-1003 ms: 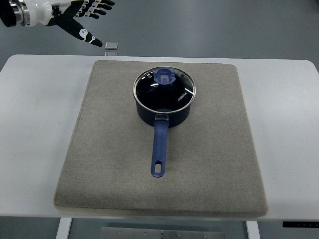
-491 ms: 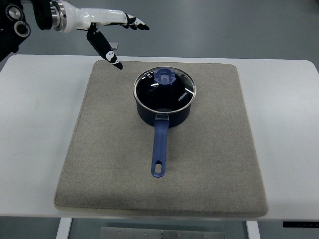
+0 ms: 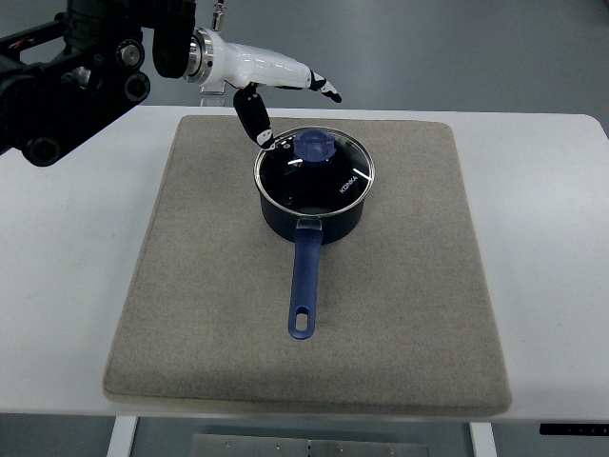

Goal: Open pot lid and place left with left hand
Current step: 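Reach the left hand down to the blue knob of the glass lid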

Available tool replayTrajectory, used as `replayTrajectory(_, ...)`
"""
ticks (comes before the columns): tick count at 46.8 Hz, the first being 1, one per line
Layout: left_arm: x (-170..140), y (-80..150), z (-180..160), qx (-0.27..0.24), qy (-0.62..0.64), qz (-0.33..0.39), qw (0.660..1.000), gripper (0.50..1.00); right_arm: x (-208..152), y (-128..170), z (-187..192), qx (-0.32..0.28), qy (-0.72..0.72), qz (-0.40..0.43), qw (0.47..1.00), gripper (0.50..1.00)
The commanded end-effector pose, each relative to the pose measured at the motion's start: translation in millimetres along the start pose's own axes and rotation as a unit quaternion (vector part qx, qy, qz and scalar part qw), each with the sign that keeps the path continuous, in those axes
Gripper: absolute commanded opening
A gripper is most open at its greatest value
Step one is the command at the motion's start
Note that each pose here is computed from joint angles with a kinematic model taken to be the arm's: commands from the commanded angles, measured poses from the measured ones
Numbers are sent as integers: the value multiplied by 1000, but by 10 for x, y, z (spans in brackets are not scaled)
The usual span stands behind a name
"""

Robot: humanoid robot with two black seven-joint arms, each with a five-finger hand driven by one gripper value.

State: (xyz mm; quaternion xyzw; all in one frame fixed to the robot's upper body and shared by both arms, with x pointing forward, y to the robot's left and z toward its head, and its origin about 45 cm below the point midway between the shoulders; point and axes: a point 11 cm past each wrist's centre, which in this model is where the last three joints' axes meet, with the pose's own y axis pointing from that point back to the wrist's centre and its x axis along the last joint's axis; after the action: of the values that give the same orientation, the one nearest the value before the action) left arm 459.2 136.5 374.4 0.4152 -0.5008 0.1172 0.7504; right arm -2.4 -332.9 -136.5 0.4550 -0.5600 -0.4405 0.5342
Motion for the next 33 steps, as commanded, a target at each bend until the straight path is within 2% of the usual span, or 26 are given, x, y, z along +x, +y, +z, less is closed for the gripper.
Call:
replayTrajectory(1, -13, -63, 59, -2, -4, -3, 1000, 975, 1, 0, 0, 0, 0, 0, 1000, 915)
replayTrajectory(21, -121, -179, 22, 14, -14, -18, 1000, 971, 1, 0, 0, 0, 0, 0, 1000, 915)
replayTrajectory(33, -158, -254, 107, 5, -14, -24, 1000, 943, -1, 0, -1, 0, -1, 0, 1000, 915)
